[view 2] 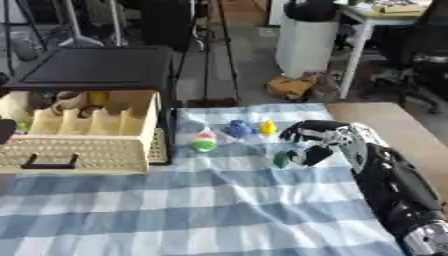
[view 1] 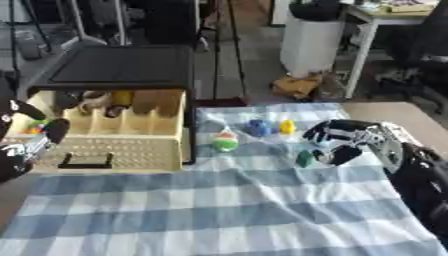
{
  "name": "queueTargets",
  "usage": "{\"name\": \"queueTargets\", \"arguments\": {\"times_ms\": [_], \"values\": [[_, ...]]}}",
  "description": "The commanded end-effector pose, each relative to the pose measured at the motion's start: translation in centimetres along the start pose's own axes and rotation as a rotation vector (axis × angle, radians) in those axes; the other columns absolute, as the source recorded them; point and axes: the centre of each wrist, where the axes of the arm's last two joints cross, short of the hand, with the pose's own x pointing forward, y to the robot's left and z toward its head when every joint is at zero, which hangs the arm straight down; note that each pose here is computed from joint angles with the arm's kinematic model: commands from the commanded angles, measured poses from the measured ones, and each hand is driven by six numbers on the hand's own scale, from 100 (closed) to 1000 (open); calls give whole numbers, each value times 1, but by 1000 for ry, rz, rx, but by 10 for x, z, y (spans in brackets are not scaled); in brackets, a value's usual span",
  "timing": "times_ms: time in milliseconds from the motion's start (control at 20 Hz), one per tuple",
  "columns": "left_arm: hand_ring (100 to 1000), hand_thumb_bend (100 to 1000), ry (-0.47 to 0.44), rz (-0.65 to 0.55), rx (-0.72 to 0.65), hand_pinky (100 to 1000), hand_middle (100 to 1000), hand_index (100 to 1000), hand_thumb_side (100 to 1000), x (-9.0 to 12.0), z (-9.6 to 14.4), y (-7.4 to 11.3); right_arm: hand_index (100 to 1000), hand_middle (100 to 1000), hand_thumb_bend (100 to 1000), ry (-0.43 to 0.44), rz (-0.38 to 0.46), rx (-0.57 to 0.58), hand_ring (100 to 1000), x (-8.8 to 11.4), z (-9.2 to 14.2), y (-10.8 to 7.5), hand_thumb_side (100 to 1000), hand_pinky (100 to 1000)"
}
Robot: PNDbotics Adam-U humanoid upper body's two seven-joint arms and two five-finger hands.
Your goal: Pick up objects from table and place into drawer.
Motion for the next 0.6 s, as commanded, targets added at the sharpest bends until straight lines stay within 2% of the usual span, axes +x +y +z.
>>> {"name": "queueTargets", "arguments": {"times_ms": [50, 300, 600], "values": [[100, 494, -17, -11, 22, 232, 105, 688, 1000, 3, 1, 7, 923, 839, 100, 14, 62, -9, 804, -3, 2, -10, 355, 777], [100, 492, -20, -11, 18, 233, 105, 688, 1000, 3, 1, 6, 921, 840, 100, 18, 93, -10, 803, -2, -2, -3, 357, 775], [100, 492, -22, -10, 19, 234, 105, 689, 1000, 3, 1, 6, 918, 839, 100, 20, 119, -36, 802, -1, -4, -4, 349, 774]]}}
